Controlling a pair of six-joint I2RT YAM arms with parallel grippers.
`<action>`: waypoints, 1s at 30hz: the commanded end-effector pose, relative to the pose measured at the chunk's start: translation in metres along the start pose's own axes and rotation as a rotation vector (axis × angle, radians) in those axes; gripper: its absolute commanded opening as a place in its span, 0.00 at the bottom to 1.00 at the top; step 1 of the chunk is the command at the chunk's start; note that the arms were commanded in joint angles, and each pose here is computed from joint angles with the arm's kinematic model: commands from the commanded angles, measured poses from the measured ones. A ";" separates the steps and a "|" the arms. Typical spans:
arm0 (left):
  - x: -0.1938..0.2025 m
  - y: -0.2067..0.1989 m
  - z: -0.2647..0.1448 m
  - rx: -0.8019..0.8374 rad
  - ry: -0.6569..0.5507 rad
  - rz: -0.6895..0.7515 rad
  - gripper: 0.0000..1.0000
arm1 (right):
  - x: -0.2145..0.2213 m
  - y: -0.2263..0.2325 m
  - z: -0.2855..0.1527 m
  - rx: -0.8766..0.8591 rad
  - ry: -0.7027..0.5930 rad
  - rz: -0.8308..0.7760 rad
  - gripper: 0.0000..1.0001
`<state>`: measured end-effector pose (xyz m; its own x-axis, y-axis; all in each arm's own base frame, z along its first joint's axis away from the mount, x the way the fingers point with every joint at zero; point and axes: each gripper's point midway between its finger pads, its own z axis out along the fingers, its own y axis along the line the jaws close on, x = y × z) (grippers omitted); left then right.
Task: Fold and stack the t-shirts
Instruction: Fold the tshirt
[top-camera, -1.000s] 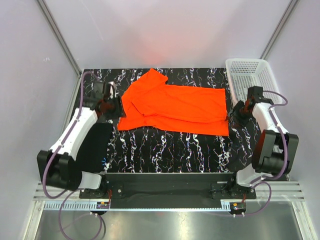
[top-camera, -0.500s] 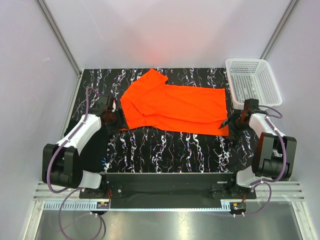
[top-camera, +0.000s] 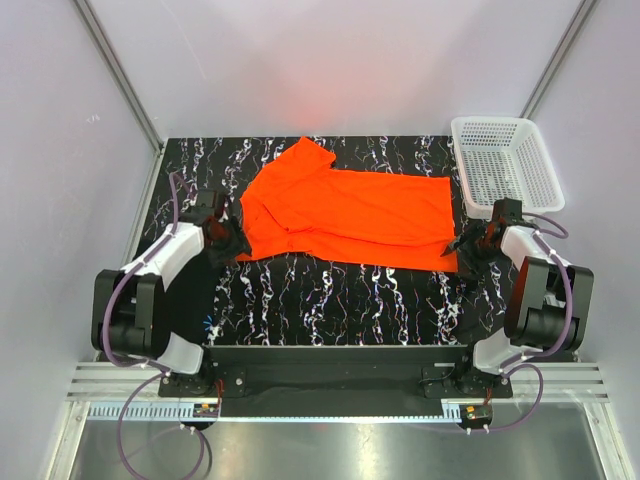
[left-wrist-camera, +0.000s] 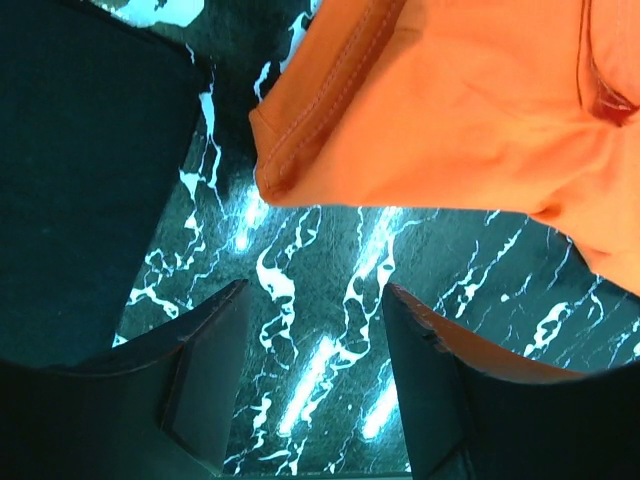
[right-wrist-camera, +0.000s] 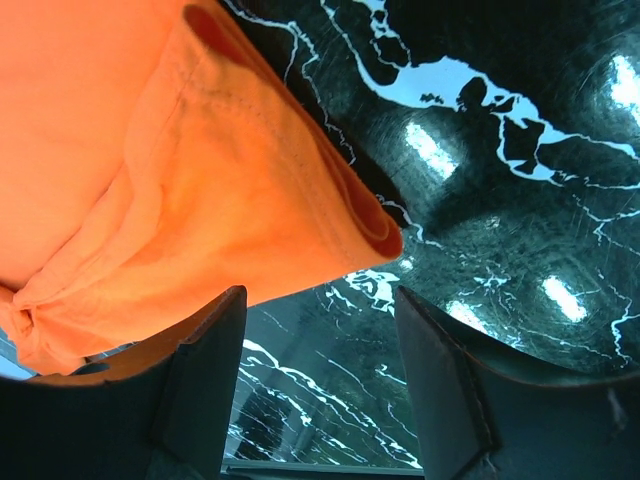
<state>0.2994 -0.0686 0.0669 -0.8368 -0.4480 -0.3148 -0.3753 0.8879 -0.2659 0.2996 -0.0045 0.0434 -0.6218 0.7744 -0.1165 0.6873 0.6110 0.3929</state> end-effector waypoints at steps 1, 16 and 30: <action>-0.014 -0.001 0.010 -0.017 -0.043 -0.011 0.60 | -0.008 0.005 0.003 -0.025 -0.014 -0.012 0.68; -0.031 -0.003 0.033 -0.039 -0.044 0.014 0.57 | -0.010 0.000 0.009 -0.016 -0.007 -0.013 0.68; -0.055 -0.004 0.038 -0.071 -0.088 0.090 0.17 | -0.010 -0.003 0.015 -0.005 0.005 -0.003 0.68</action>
<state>0.3345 -0.0573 0.0322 -0.8610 -0.3955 -0.3197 -0.3602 0.9180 -0.1658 0.3020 -0.0085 0.0227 -0.6277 0.7735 -0.0872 0.6999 0.6099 0.3718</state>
